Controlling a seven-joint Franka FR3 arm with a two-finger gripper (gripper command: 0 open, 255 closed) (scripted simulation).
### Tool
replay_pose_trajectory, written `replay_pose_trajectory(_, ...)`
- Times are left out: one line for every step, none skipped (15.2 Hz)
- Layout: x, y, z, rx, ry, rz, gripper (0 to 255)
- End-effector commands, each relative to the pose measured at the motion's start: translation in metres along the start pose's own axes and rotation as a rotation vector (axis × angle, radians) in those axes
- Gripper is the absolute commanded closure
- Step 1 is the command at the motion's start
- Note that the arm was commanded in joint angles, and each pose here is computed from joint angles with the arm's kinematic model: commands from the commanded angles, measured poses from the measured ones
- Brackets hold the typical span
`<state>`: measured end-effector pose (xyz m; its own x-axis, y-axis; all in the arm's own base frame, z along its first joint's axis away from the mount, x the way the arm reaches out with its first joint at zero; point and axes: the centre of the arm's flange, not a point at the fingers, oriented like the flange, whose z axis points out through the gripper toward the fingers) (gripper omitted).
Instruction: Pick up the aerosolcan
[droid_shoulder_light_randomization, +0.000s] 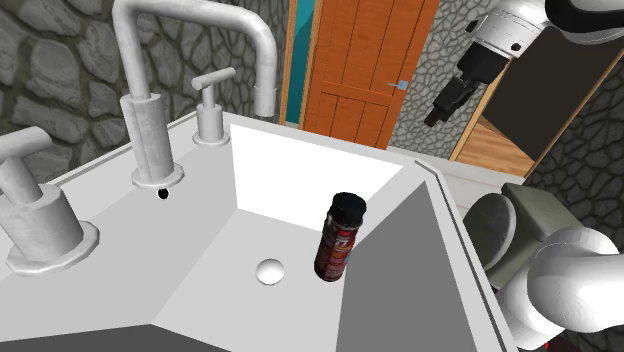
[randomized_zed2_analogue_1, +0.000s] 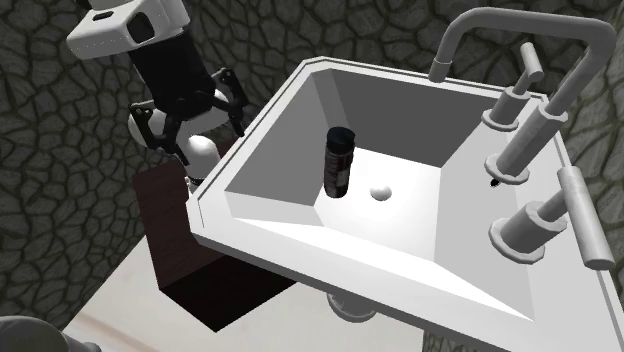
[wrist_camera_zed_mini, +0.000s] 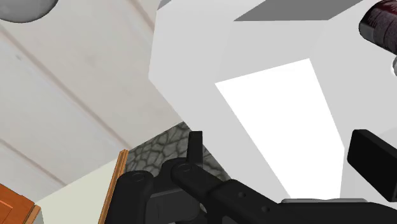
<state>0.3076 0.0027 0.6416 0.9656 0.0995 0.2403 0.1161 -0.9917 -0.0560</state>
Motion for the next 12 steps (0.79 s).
replay_pose_trajectory(0.0,0.0,0.0,0.0,0.0,0.0,0)
replay_pose_trajectory(0.003,-0.012,0.005,0.002,-0.01,-0.005,0)
replay_pose_trajectory(0.007,-0.024,0.01,0.003,-0.02,-0.01,0)
replay_pose_trajectory(0.01,-0.035,0.015,0.005,-0.03,-0.015,0)
replay_pose_trajectory(0.013,-0.047,0.02,0.006,-0.04,-0.02,0)
replay_pose_trajectory(0.016,-0.059,0.025,0.008,-0.05,-0.024,0)
replay_pose_trajectory(0.019,-0.071,0.031,0.01,-0.061,-0.029,0)
replay_pose_trajectory(0.022,-0.083,0.036,0.011,-0.071,-0.034,0)
replay_pose_trajectory(0.024,-0.095,0.041,0.013,-0.081,-0.039,0)
replay_pose_trajectory(0.027,-0.107,0.046,0.015,-0.091,-0.044,0)
replay_pose_trajectory(0.029,-0.119,0.051,0.016,-0.101,-0.049,0)
replay_pose_trajectory(0.031,-0.131,0.056,0.018,-0.111,-0.054,0)
